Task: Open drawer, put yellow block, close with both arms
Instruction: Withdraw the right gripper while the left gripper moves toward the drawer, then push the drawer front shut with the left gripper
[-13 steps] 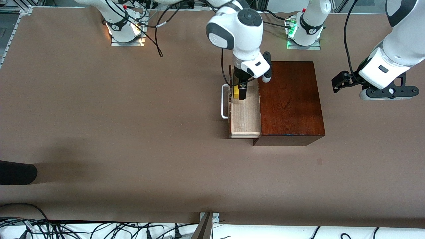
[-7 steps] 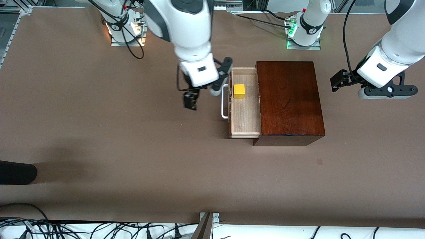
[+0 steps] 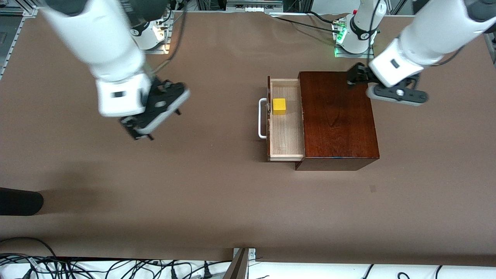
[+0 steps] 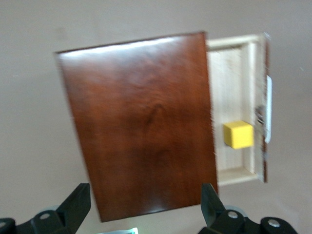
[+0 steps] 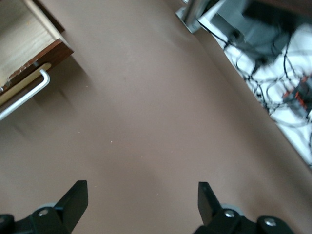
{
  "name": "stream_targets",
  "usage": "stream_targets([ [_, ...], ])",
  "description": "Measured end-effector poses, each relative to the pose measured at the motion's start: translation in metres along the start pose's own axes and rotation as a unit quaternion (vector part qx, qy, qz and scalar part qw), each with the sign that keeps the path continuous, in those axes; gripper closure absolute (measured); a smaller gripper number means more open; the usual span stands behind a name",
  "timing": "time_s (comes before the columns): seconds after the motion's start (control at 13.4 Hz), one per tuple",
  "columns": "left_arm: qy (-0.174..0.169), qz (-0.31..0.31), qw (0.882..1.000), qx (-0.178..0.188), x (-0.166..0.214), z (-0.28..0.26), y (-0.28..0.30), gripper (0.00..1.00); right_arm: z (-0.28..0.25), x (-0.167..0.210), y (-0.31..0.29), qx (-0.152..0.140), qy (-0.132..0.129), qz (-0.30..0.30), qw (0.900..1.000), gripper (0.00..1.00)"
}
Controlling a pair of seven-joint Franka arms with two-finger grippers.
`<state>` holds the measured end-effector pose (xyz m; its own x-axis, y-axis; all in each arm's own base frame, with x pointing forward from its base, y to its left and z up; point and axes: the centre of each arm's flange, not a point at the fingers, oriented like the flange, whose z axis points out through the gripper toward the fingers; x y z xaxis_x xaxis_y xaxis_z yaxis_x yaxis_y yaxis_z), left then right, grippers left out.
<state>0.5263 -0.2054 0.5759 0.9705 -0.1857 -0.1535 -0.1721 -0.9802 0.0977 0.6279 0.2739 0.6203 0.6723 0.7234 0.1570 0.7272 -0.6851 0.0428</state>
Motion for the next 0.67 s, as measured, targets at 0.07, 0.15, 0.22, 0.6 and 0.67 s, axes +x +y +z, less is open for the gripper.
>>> stream_targets([
  [0.07, -0.010, 0.030, 1.000, -0.002, 0.000, 0.013, 0.032, 0.00, -0.004, -0.018, 0.029, 0.013, 0.005, 0.032, 0.999, 0.00],
  [0.15, -0.017, 0.063, 0.998, -0.006, 0.001, 0.024, 0.070, 0.00, -0.008, -0.035, 0.050, 0.022, 0.006, 0.058, 0.998, 0.00],
  [0.22, -0.022, 0.096, 0.995, -0.011, 0.005, 0.034, 0.108, 0.00, -0.012, -0.052, 0.065, 0.028, 0.004, 0.081, 0.996, 0.00],
  [0.6, -0.012, 0.261, 0.963, -0.063, 0.047, 0.082, 0.204, 0.00, -0.026, -0.136, 0.089, 0.061, -0.017, 0.189, 0.980, 0.00],
  [0.67, -0.006, 0.302, 0.951, -0.068, 0.046, 0.091, 0.222, 0.00, -0.023, -0.153, 0.093, 0.067, -0.025, 0.209, 0.975, 0.00],
])
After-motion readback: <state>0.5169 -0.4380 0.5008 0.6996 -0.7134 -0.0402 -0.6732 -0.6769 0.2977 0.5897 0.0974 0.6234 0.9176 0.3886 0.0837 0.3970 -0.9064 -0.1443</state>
